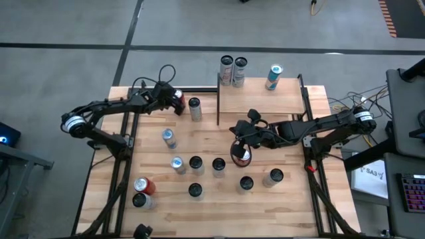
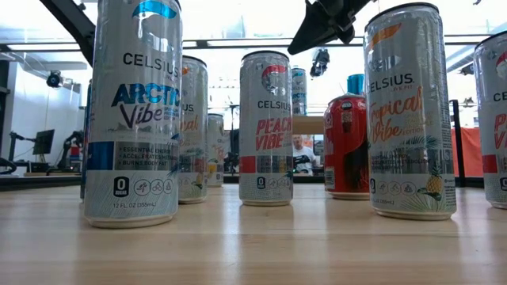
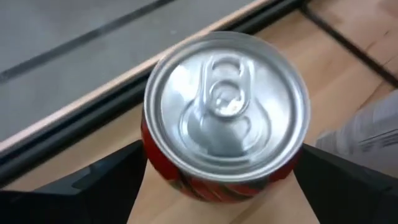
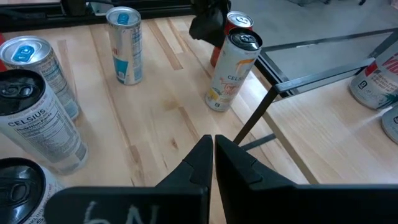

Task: Place canned beverage on shelf
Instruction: Put the top red black soda can on the shelf

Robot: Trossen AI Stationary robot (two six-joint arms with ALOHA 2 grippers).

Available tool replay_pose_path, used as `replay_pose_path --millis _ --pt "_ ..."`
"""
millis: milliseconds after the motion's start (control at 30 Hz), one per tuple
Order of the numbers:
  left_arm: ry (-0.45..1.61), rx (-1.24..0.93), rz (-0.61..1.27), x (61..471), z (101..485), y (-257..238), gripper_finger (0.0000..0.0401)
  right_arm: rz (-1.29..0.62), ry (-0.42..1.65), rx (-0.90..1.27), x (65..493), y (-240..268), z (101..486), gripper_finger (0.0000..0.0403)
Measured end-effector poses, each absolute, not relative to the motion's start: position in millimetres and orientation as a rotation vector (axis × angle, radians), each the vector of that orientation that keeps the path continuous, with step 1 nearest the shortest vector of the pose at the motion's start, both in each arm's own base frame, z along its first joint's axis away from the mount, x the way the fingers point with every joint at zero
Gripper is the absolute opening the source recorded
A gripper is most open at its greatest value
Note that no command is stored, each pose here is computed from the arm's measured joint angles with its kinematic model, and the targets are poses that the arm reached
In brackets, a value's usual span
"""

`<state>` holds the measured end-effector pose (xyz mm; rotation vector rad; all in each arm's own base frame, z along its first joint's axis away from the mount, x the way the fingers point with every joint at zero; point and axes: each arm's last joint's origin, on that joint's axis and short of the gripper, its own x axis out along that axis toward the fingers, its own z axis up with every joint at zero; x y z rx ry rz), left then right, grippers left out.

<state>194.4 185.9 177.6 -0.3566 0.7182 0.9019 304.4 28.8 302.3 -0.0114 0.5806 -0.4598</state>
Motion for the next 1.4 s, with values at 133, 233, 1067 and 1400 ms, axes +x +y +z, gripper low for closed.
replay_pose_path --millis 133,233,1067,1400 --pt "0.669 -0.342 0.906 199.5 176.9 190.7 0.0372 -0.46 0.58 -0.011 304.4 28.8 302.3 0.0009" --pt "0.641 -0.339 0.914 202.4 175.2 193.6 0.0367 -0.462 0.579 -0.006 304.4 28.8 302.4 0.0009" --pt "0.373 -0.264 0.938 167.2 259.5 151.2 0.0286 -0.408 0.319 -0.122 318.8 28.7 320.8 0.0009" --pt "0.039 -0.246 0.671 148.2 316.8 81.0 0.0286 -0.407 0.239 -0.113 320.2 28.9 318.2 0.0032"
